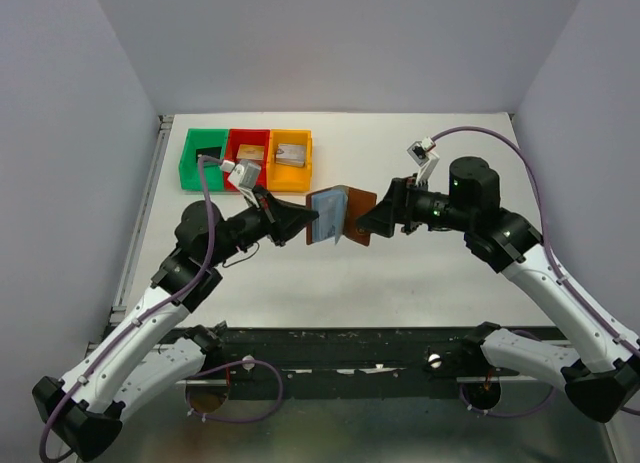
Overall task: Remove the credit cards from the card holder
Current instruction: Place the card holder at the center of the board.
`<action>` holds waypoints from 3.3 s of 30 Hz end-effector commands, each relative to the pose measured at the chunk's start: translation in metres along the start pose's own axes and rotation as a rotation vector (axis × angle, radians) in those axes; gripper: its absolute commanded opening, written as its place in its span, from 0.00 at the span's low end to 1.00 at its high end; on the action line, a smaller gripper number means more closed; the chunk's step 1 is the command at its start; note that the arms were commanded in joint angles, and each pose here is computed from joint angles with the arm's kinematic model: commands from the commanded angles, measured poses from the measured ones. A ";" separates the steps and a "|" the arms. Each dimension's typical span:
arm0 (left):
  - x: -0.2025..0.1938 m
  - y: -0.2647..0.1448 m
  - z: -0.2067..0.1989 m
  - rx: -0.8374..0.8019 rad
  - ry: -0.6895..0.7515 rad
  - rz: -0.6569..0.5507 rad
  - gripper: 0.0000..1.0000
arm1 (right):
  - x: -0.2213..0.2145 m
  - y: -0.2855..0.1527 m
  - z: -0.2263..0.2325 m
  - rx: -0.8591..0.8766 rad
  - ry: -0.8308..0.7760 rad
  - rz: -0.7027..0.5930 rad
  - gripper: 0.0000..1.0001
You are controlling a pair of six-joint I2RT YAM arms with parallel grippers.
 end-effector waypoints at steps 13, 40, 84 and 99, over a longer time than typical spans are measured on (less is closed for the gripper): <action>-0.014 0.014 0.008 0.270 -0.067 0.087 0.00 | 0.004 -0.005 -0.007 -0.168 -0.089 -0.007 1.00; -0.052 0.003 0.032 0.332 -0.119 0.125 0.00 | -0.037 0.006 -0.084 -0.645 -0.183 0.118 0.62; -0.159 0.018 0.152 0.409 -0.378 0.346 0.00 | -0.170 0.122 -0.138 -0.164 0.146 0.420 0.00; -0.158 0.022 0.160 0.500 -0.368 0.425 0.43 | -0.192 0.121 -0.161 -0.323 0.190 0.520 0.00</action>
Point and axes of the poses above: each gripper's point midway between its finger pads, its own y axis out along the fingers, its own z axis along the line the jaws close on, x = y × z, the point moved 7 cm from there along -y, back along the fingers, and after that the axes turned 3 degrees about -y, right-handed, at the moved point
